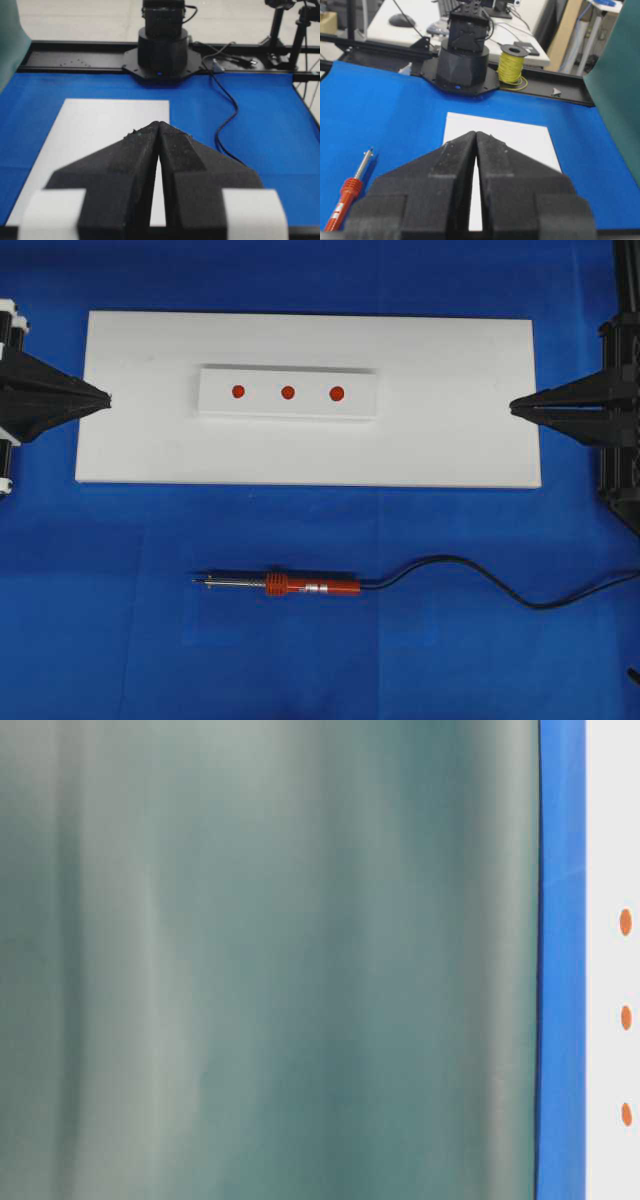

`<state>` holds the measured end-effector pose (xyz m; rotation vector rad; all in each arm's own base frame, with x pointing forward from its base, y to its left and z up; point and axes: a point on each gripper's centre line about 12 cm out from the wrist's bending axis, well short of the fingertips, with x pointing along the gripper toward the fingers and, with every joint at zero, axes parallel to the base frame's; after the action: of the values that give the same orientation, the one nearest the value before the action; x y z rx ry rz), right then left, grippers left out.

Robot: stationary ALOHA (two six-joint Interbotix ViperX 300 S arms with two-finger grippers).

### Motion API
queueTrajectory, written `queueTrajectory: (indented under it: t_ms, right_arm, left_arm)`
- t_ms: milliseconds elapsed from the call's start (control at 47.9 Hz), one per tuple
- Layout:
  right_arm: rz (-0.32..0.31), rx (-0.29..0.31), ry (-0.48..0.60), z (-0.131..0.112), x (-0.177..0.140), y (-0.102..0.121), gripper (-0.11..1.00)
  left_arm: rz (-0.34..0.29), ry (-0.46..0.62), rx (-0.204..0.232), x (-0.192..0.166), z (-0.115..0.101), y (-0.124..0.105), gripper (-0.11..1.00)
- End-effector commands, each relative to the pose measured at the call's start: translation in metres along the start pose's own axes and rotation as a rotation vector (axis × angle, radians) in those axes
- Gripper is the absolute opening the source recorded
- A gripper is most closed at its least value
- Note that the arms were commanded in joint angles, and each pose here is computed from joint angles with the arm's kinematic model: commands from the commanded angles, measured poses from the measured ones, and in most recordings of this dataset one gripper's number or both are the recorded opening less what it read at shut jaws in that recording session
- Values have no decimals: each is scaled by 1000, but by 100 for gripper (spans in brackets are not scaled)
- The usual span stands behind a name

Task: Touch the tip of the soldering iron to the mark.
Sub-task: 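Move the right gripper down toward the red-handled soldering iron, then close the right gripper around the red soldering iron handle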

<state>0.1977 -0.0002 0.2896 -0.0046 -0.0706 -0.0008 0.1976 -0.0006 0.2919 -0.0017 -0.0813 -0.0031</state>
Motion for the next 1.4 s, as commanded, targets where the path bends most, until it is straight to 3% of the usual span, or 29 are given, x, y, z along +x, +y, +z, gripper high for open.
queueTrajectory:
  t_ms: [0,230,563,709,918,981,1210,1377]
  right_arm:
    - [5,17,-11,8,5,1,0]
    - [27,79,53,6,13,6,-6]
    - [143,146,82,7,35,35,-3]
    - [169,180,134,0,56,46,18]
    - [183,209,222,-19,90,61,78]
    - [176,227,249,-28,103,65,91]
    - [174,258,306,-60,142,84,87]
    - [135,318,318,-94,163,94,87]
  left_arm:
    - [-1,-18,-5,1,6,0,0]
    - [0,-11,-8,1,4,0,0]
    - [0,-15,-11,1,4,0,0]
    - [-1,-18,-9,0,4,0,0]
    - [-1,-20,-9,0,4,0,0]
    - [-1,-21,-9,-1,3,0,0]
    - [0,-21,-12,-2,1,0,0]
    - [0,-23,-12,-3,-1,0,0]
